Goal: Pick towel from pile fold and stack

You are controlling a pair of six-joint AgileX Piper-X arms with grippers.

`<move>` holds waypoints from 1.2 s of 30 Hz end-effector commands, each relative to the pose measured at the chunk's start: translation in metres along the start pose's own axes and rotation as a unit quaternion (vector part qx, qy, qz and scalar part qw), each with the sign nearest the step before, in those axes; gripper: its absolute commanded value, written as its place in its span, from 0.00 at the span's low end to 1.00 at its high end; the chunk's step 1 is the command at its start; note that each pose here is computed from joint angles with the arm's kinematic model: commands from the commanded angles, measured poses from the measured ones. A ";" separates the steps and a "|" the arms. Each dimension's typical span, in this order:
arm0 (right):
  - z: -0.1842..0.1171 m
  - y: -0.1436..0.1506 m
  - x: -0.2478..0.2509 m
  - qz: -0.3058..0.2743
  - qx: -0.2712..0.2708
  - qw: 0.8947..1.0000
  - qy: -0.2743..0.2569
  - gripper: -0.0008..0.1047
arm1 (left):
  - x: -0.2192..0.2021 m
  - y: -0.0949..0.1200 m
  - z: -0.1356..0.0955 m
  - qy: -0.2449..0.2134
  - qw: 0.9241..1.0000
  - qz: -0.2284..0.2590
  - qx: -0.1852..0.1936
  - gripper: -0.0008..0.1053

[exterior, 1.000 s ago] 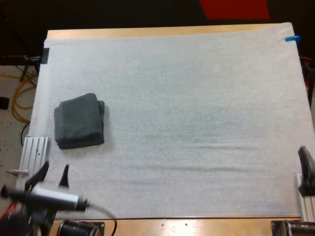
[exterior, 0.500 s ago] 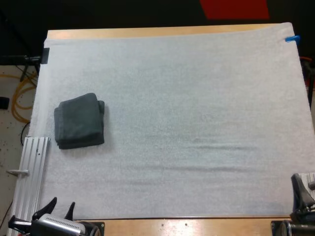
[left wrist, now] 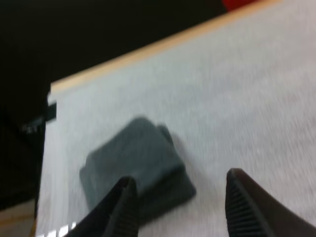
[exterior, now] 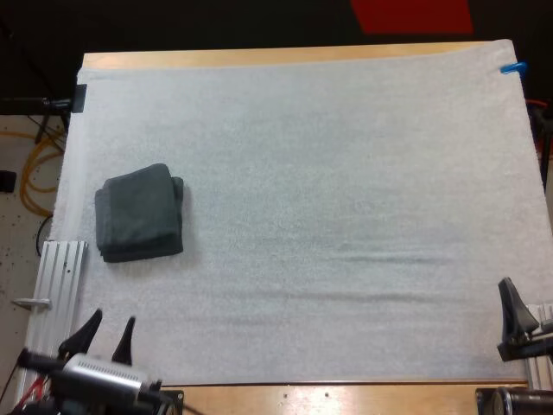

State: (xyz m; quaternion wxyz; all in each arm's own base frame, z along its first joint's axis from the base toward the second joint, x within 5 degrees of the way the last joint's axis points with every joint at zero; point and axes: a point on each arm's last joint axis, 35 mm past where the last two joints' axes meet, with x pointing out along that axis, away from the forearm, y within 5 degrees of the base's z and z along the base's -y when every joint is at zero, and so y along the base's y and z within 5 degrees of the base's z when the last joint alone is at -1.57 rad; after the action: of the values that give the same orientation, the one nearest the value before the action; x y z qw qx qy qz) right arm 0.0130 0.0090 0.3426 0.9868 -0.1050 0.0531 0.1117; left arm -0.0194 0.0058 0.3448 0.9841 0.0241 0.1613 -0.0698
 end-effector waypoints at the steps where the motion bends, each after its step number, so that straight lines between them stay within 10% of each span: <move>1: -0.006 -0.001 0.009 0.006 0.004 1.000 0.009 0.77 | 0.012 -0.001 0.003 -0.012 1.000 -0.003 -0.006 0.38; 13: -0.043 0.002 0.028 0.024 0.027 0.996 0.084 0.77 | 0.066 -0.004 -0.036 0.042 0.998 -0.002 -0.036 0.38; 36: -0.053 0.004 0.031 0.023 0.094 0.989 0.112 0.77 | 0.068 -0.002 -0.036 0.039 0.997 0.033 -0.058 0.38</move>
State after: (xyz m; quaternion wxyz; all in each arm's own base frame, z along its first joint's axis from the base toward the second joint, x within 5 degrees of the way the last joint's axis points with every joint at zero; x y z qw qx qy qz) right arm 0.0360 0.0072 0.2865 0.9782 -0.0317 0.1701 0.1145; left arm 0.0308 -0.0020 0.2854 0.9778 -0.0174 0.2070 -0.0282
